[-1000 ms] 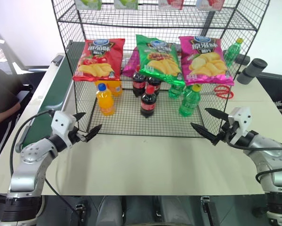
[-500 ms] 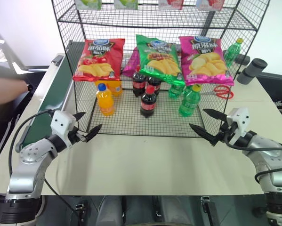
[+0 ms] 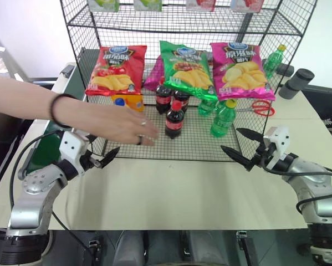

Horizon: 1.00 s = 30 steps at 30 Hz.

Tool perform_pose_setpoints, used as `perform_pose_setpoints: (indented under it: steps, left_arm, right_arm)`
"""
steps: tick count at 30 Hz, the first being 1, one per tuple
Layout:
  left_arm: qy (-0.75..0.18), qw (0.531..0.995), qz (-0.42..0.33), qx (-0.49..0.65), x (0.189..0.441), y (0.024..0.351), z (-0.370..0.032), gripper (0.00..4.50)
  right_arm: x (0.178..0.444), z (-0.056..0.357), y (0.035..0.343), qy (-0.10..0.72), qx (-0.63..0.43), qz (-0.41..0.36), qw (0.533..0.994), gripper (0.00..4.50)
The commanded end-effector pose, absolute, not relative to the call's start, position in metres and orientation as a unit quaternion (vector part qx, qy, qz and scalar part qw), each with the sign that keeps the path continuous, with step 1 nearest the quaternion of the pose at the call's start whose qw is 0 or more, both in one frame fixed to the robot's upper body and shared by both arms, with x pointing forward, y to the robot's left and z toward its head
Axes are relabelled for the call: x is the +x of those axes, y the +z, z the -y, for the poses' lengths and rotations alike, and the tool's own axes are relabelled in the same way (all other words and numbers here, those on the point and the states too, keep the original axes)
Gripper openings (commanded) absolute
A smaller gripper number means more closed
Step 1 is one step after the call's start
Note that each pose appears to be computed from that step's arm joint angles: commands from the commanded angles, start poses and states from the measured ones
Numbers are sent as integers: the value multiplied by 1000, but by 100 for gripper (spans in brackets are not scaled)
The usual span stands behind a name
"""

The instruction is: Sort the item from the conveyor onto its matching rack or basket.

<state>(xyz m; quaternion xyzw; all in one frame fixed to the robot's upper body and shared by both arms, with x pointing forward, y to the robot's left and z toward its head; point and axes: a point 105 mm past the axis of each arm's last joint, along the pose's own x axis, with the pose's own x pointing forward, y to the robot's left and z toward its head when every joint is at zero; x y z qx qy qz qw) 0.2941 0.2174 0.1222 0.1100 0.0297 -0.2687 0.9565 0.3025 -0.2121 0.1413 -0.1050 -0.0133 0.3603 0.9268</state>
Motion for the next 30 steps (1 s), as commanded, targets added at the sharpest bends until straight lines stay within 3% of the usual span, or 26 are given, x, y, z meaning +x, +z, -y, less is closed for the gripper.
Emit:
perform_pose_setpoints:
  steps: [1, 30]
  left_arm:
    - [-265, 957, 1, 121, 294, 138, -217, 450]
    - [-269, 956, 12, 113, 298, 138, -209, 450]
  right_arm:
    - [302, 211, 150, 360, -112, 33, 926, 449]
    - [309, 206, 156, 361, -116, 43, 924, 449]
